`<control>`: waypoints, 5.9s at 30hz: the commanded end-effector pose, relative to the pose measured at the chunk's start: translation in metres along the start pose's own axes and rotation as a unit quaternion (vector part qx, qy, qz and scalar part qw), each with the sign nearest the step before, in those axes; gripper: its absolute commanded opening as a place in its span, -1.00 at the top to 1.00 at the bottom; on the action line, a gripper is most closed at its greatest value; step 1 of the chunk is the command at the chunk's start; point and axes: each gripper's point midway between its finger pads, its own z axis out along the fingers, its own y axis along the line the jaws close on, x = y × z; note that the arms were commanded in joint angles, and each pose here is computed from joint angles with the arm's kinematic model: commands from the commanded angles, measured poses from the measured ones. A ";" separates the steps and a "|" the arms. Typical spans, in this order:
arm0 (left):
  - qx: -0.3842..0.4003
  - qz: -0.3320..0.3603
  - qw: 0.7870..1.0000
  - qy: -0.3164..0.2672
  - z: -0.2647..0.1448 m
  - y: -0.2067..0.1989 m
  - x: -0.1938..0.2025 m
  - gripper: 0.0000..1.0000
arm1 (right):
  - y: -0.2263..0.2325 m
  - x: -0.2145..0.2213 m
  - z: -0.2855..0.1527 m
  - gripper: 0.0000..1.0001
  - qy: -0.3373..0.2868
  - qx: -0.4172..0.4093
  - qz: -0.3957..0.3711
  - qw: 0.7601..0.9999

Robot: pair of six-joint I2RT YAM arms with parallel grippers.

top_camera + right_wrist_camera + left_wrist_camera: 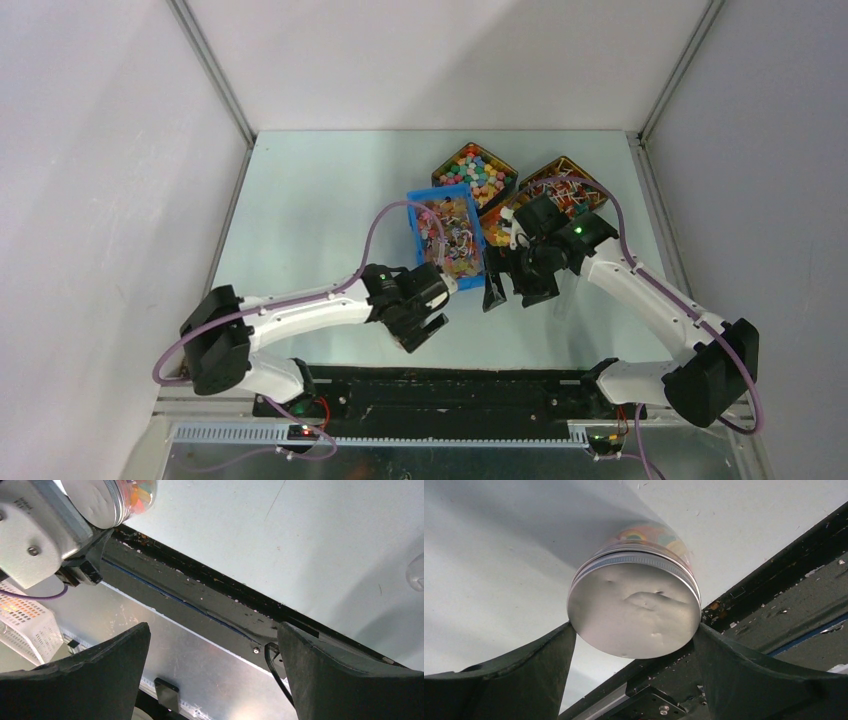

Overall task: Pack the candies
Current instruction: Close the bottle lid on the packing bottle, then move the packing bottle to the center of the board, then pick up the packing bottle from the center of the board.

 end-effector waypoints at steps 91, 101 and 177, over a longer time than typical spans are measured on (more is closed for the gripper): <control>0.233 -0.568 0.779 -0.131 0.006 0.009 0.018 -0.50 | 0.080 -0.004 0.153 -0.11 0.121 -0.129 -0.001 0.984; 0.214 -0.579 0.780 -0.099 0.024 0.006 0.035 -0.20 | 0.066 0.013 0.174 0.32 0.158 -0.097 0.006 0.983; 0.154 -0.075 0.840 -0.515 -0.009 -0.023 -0.026 -1.00 | 0.038 -0.026 0.132 -0.61 0.071 -0.105 0.033 0.991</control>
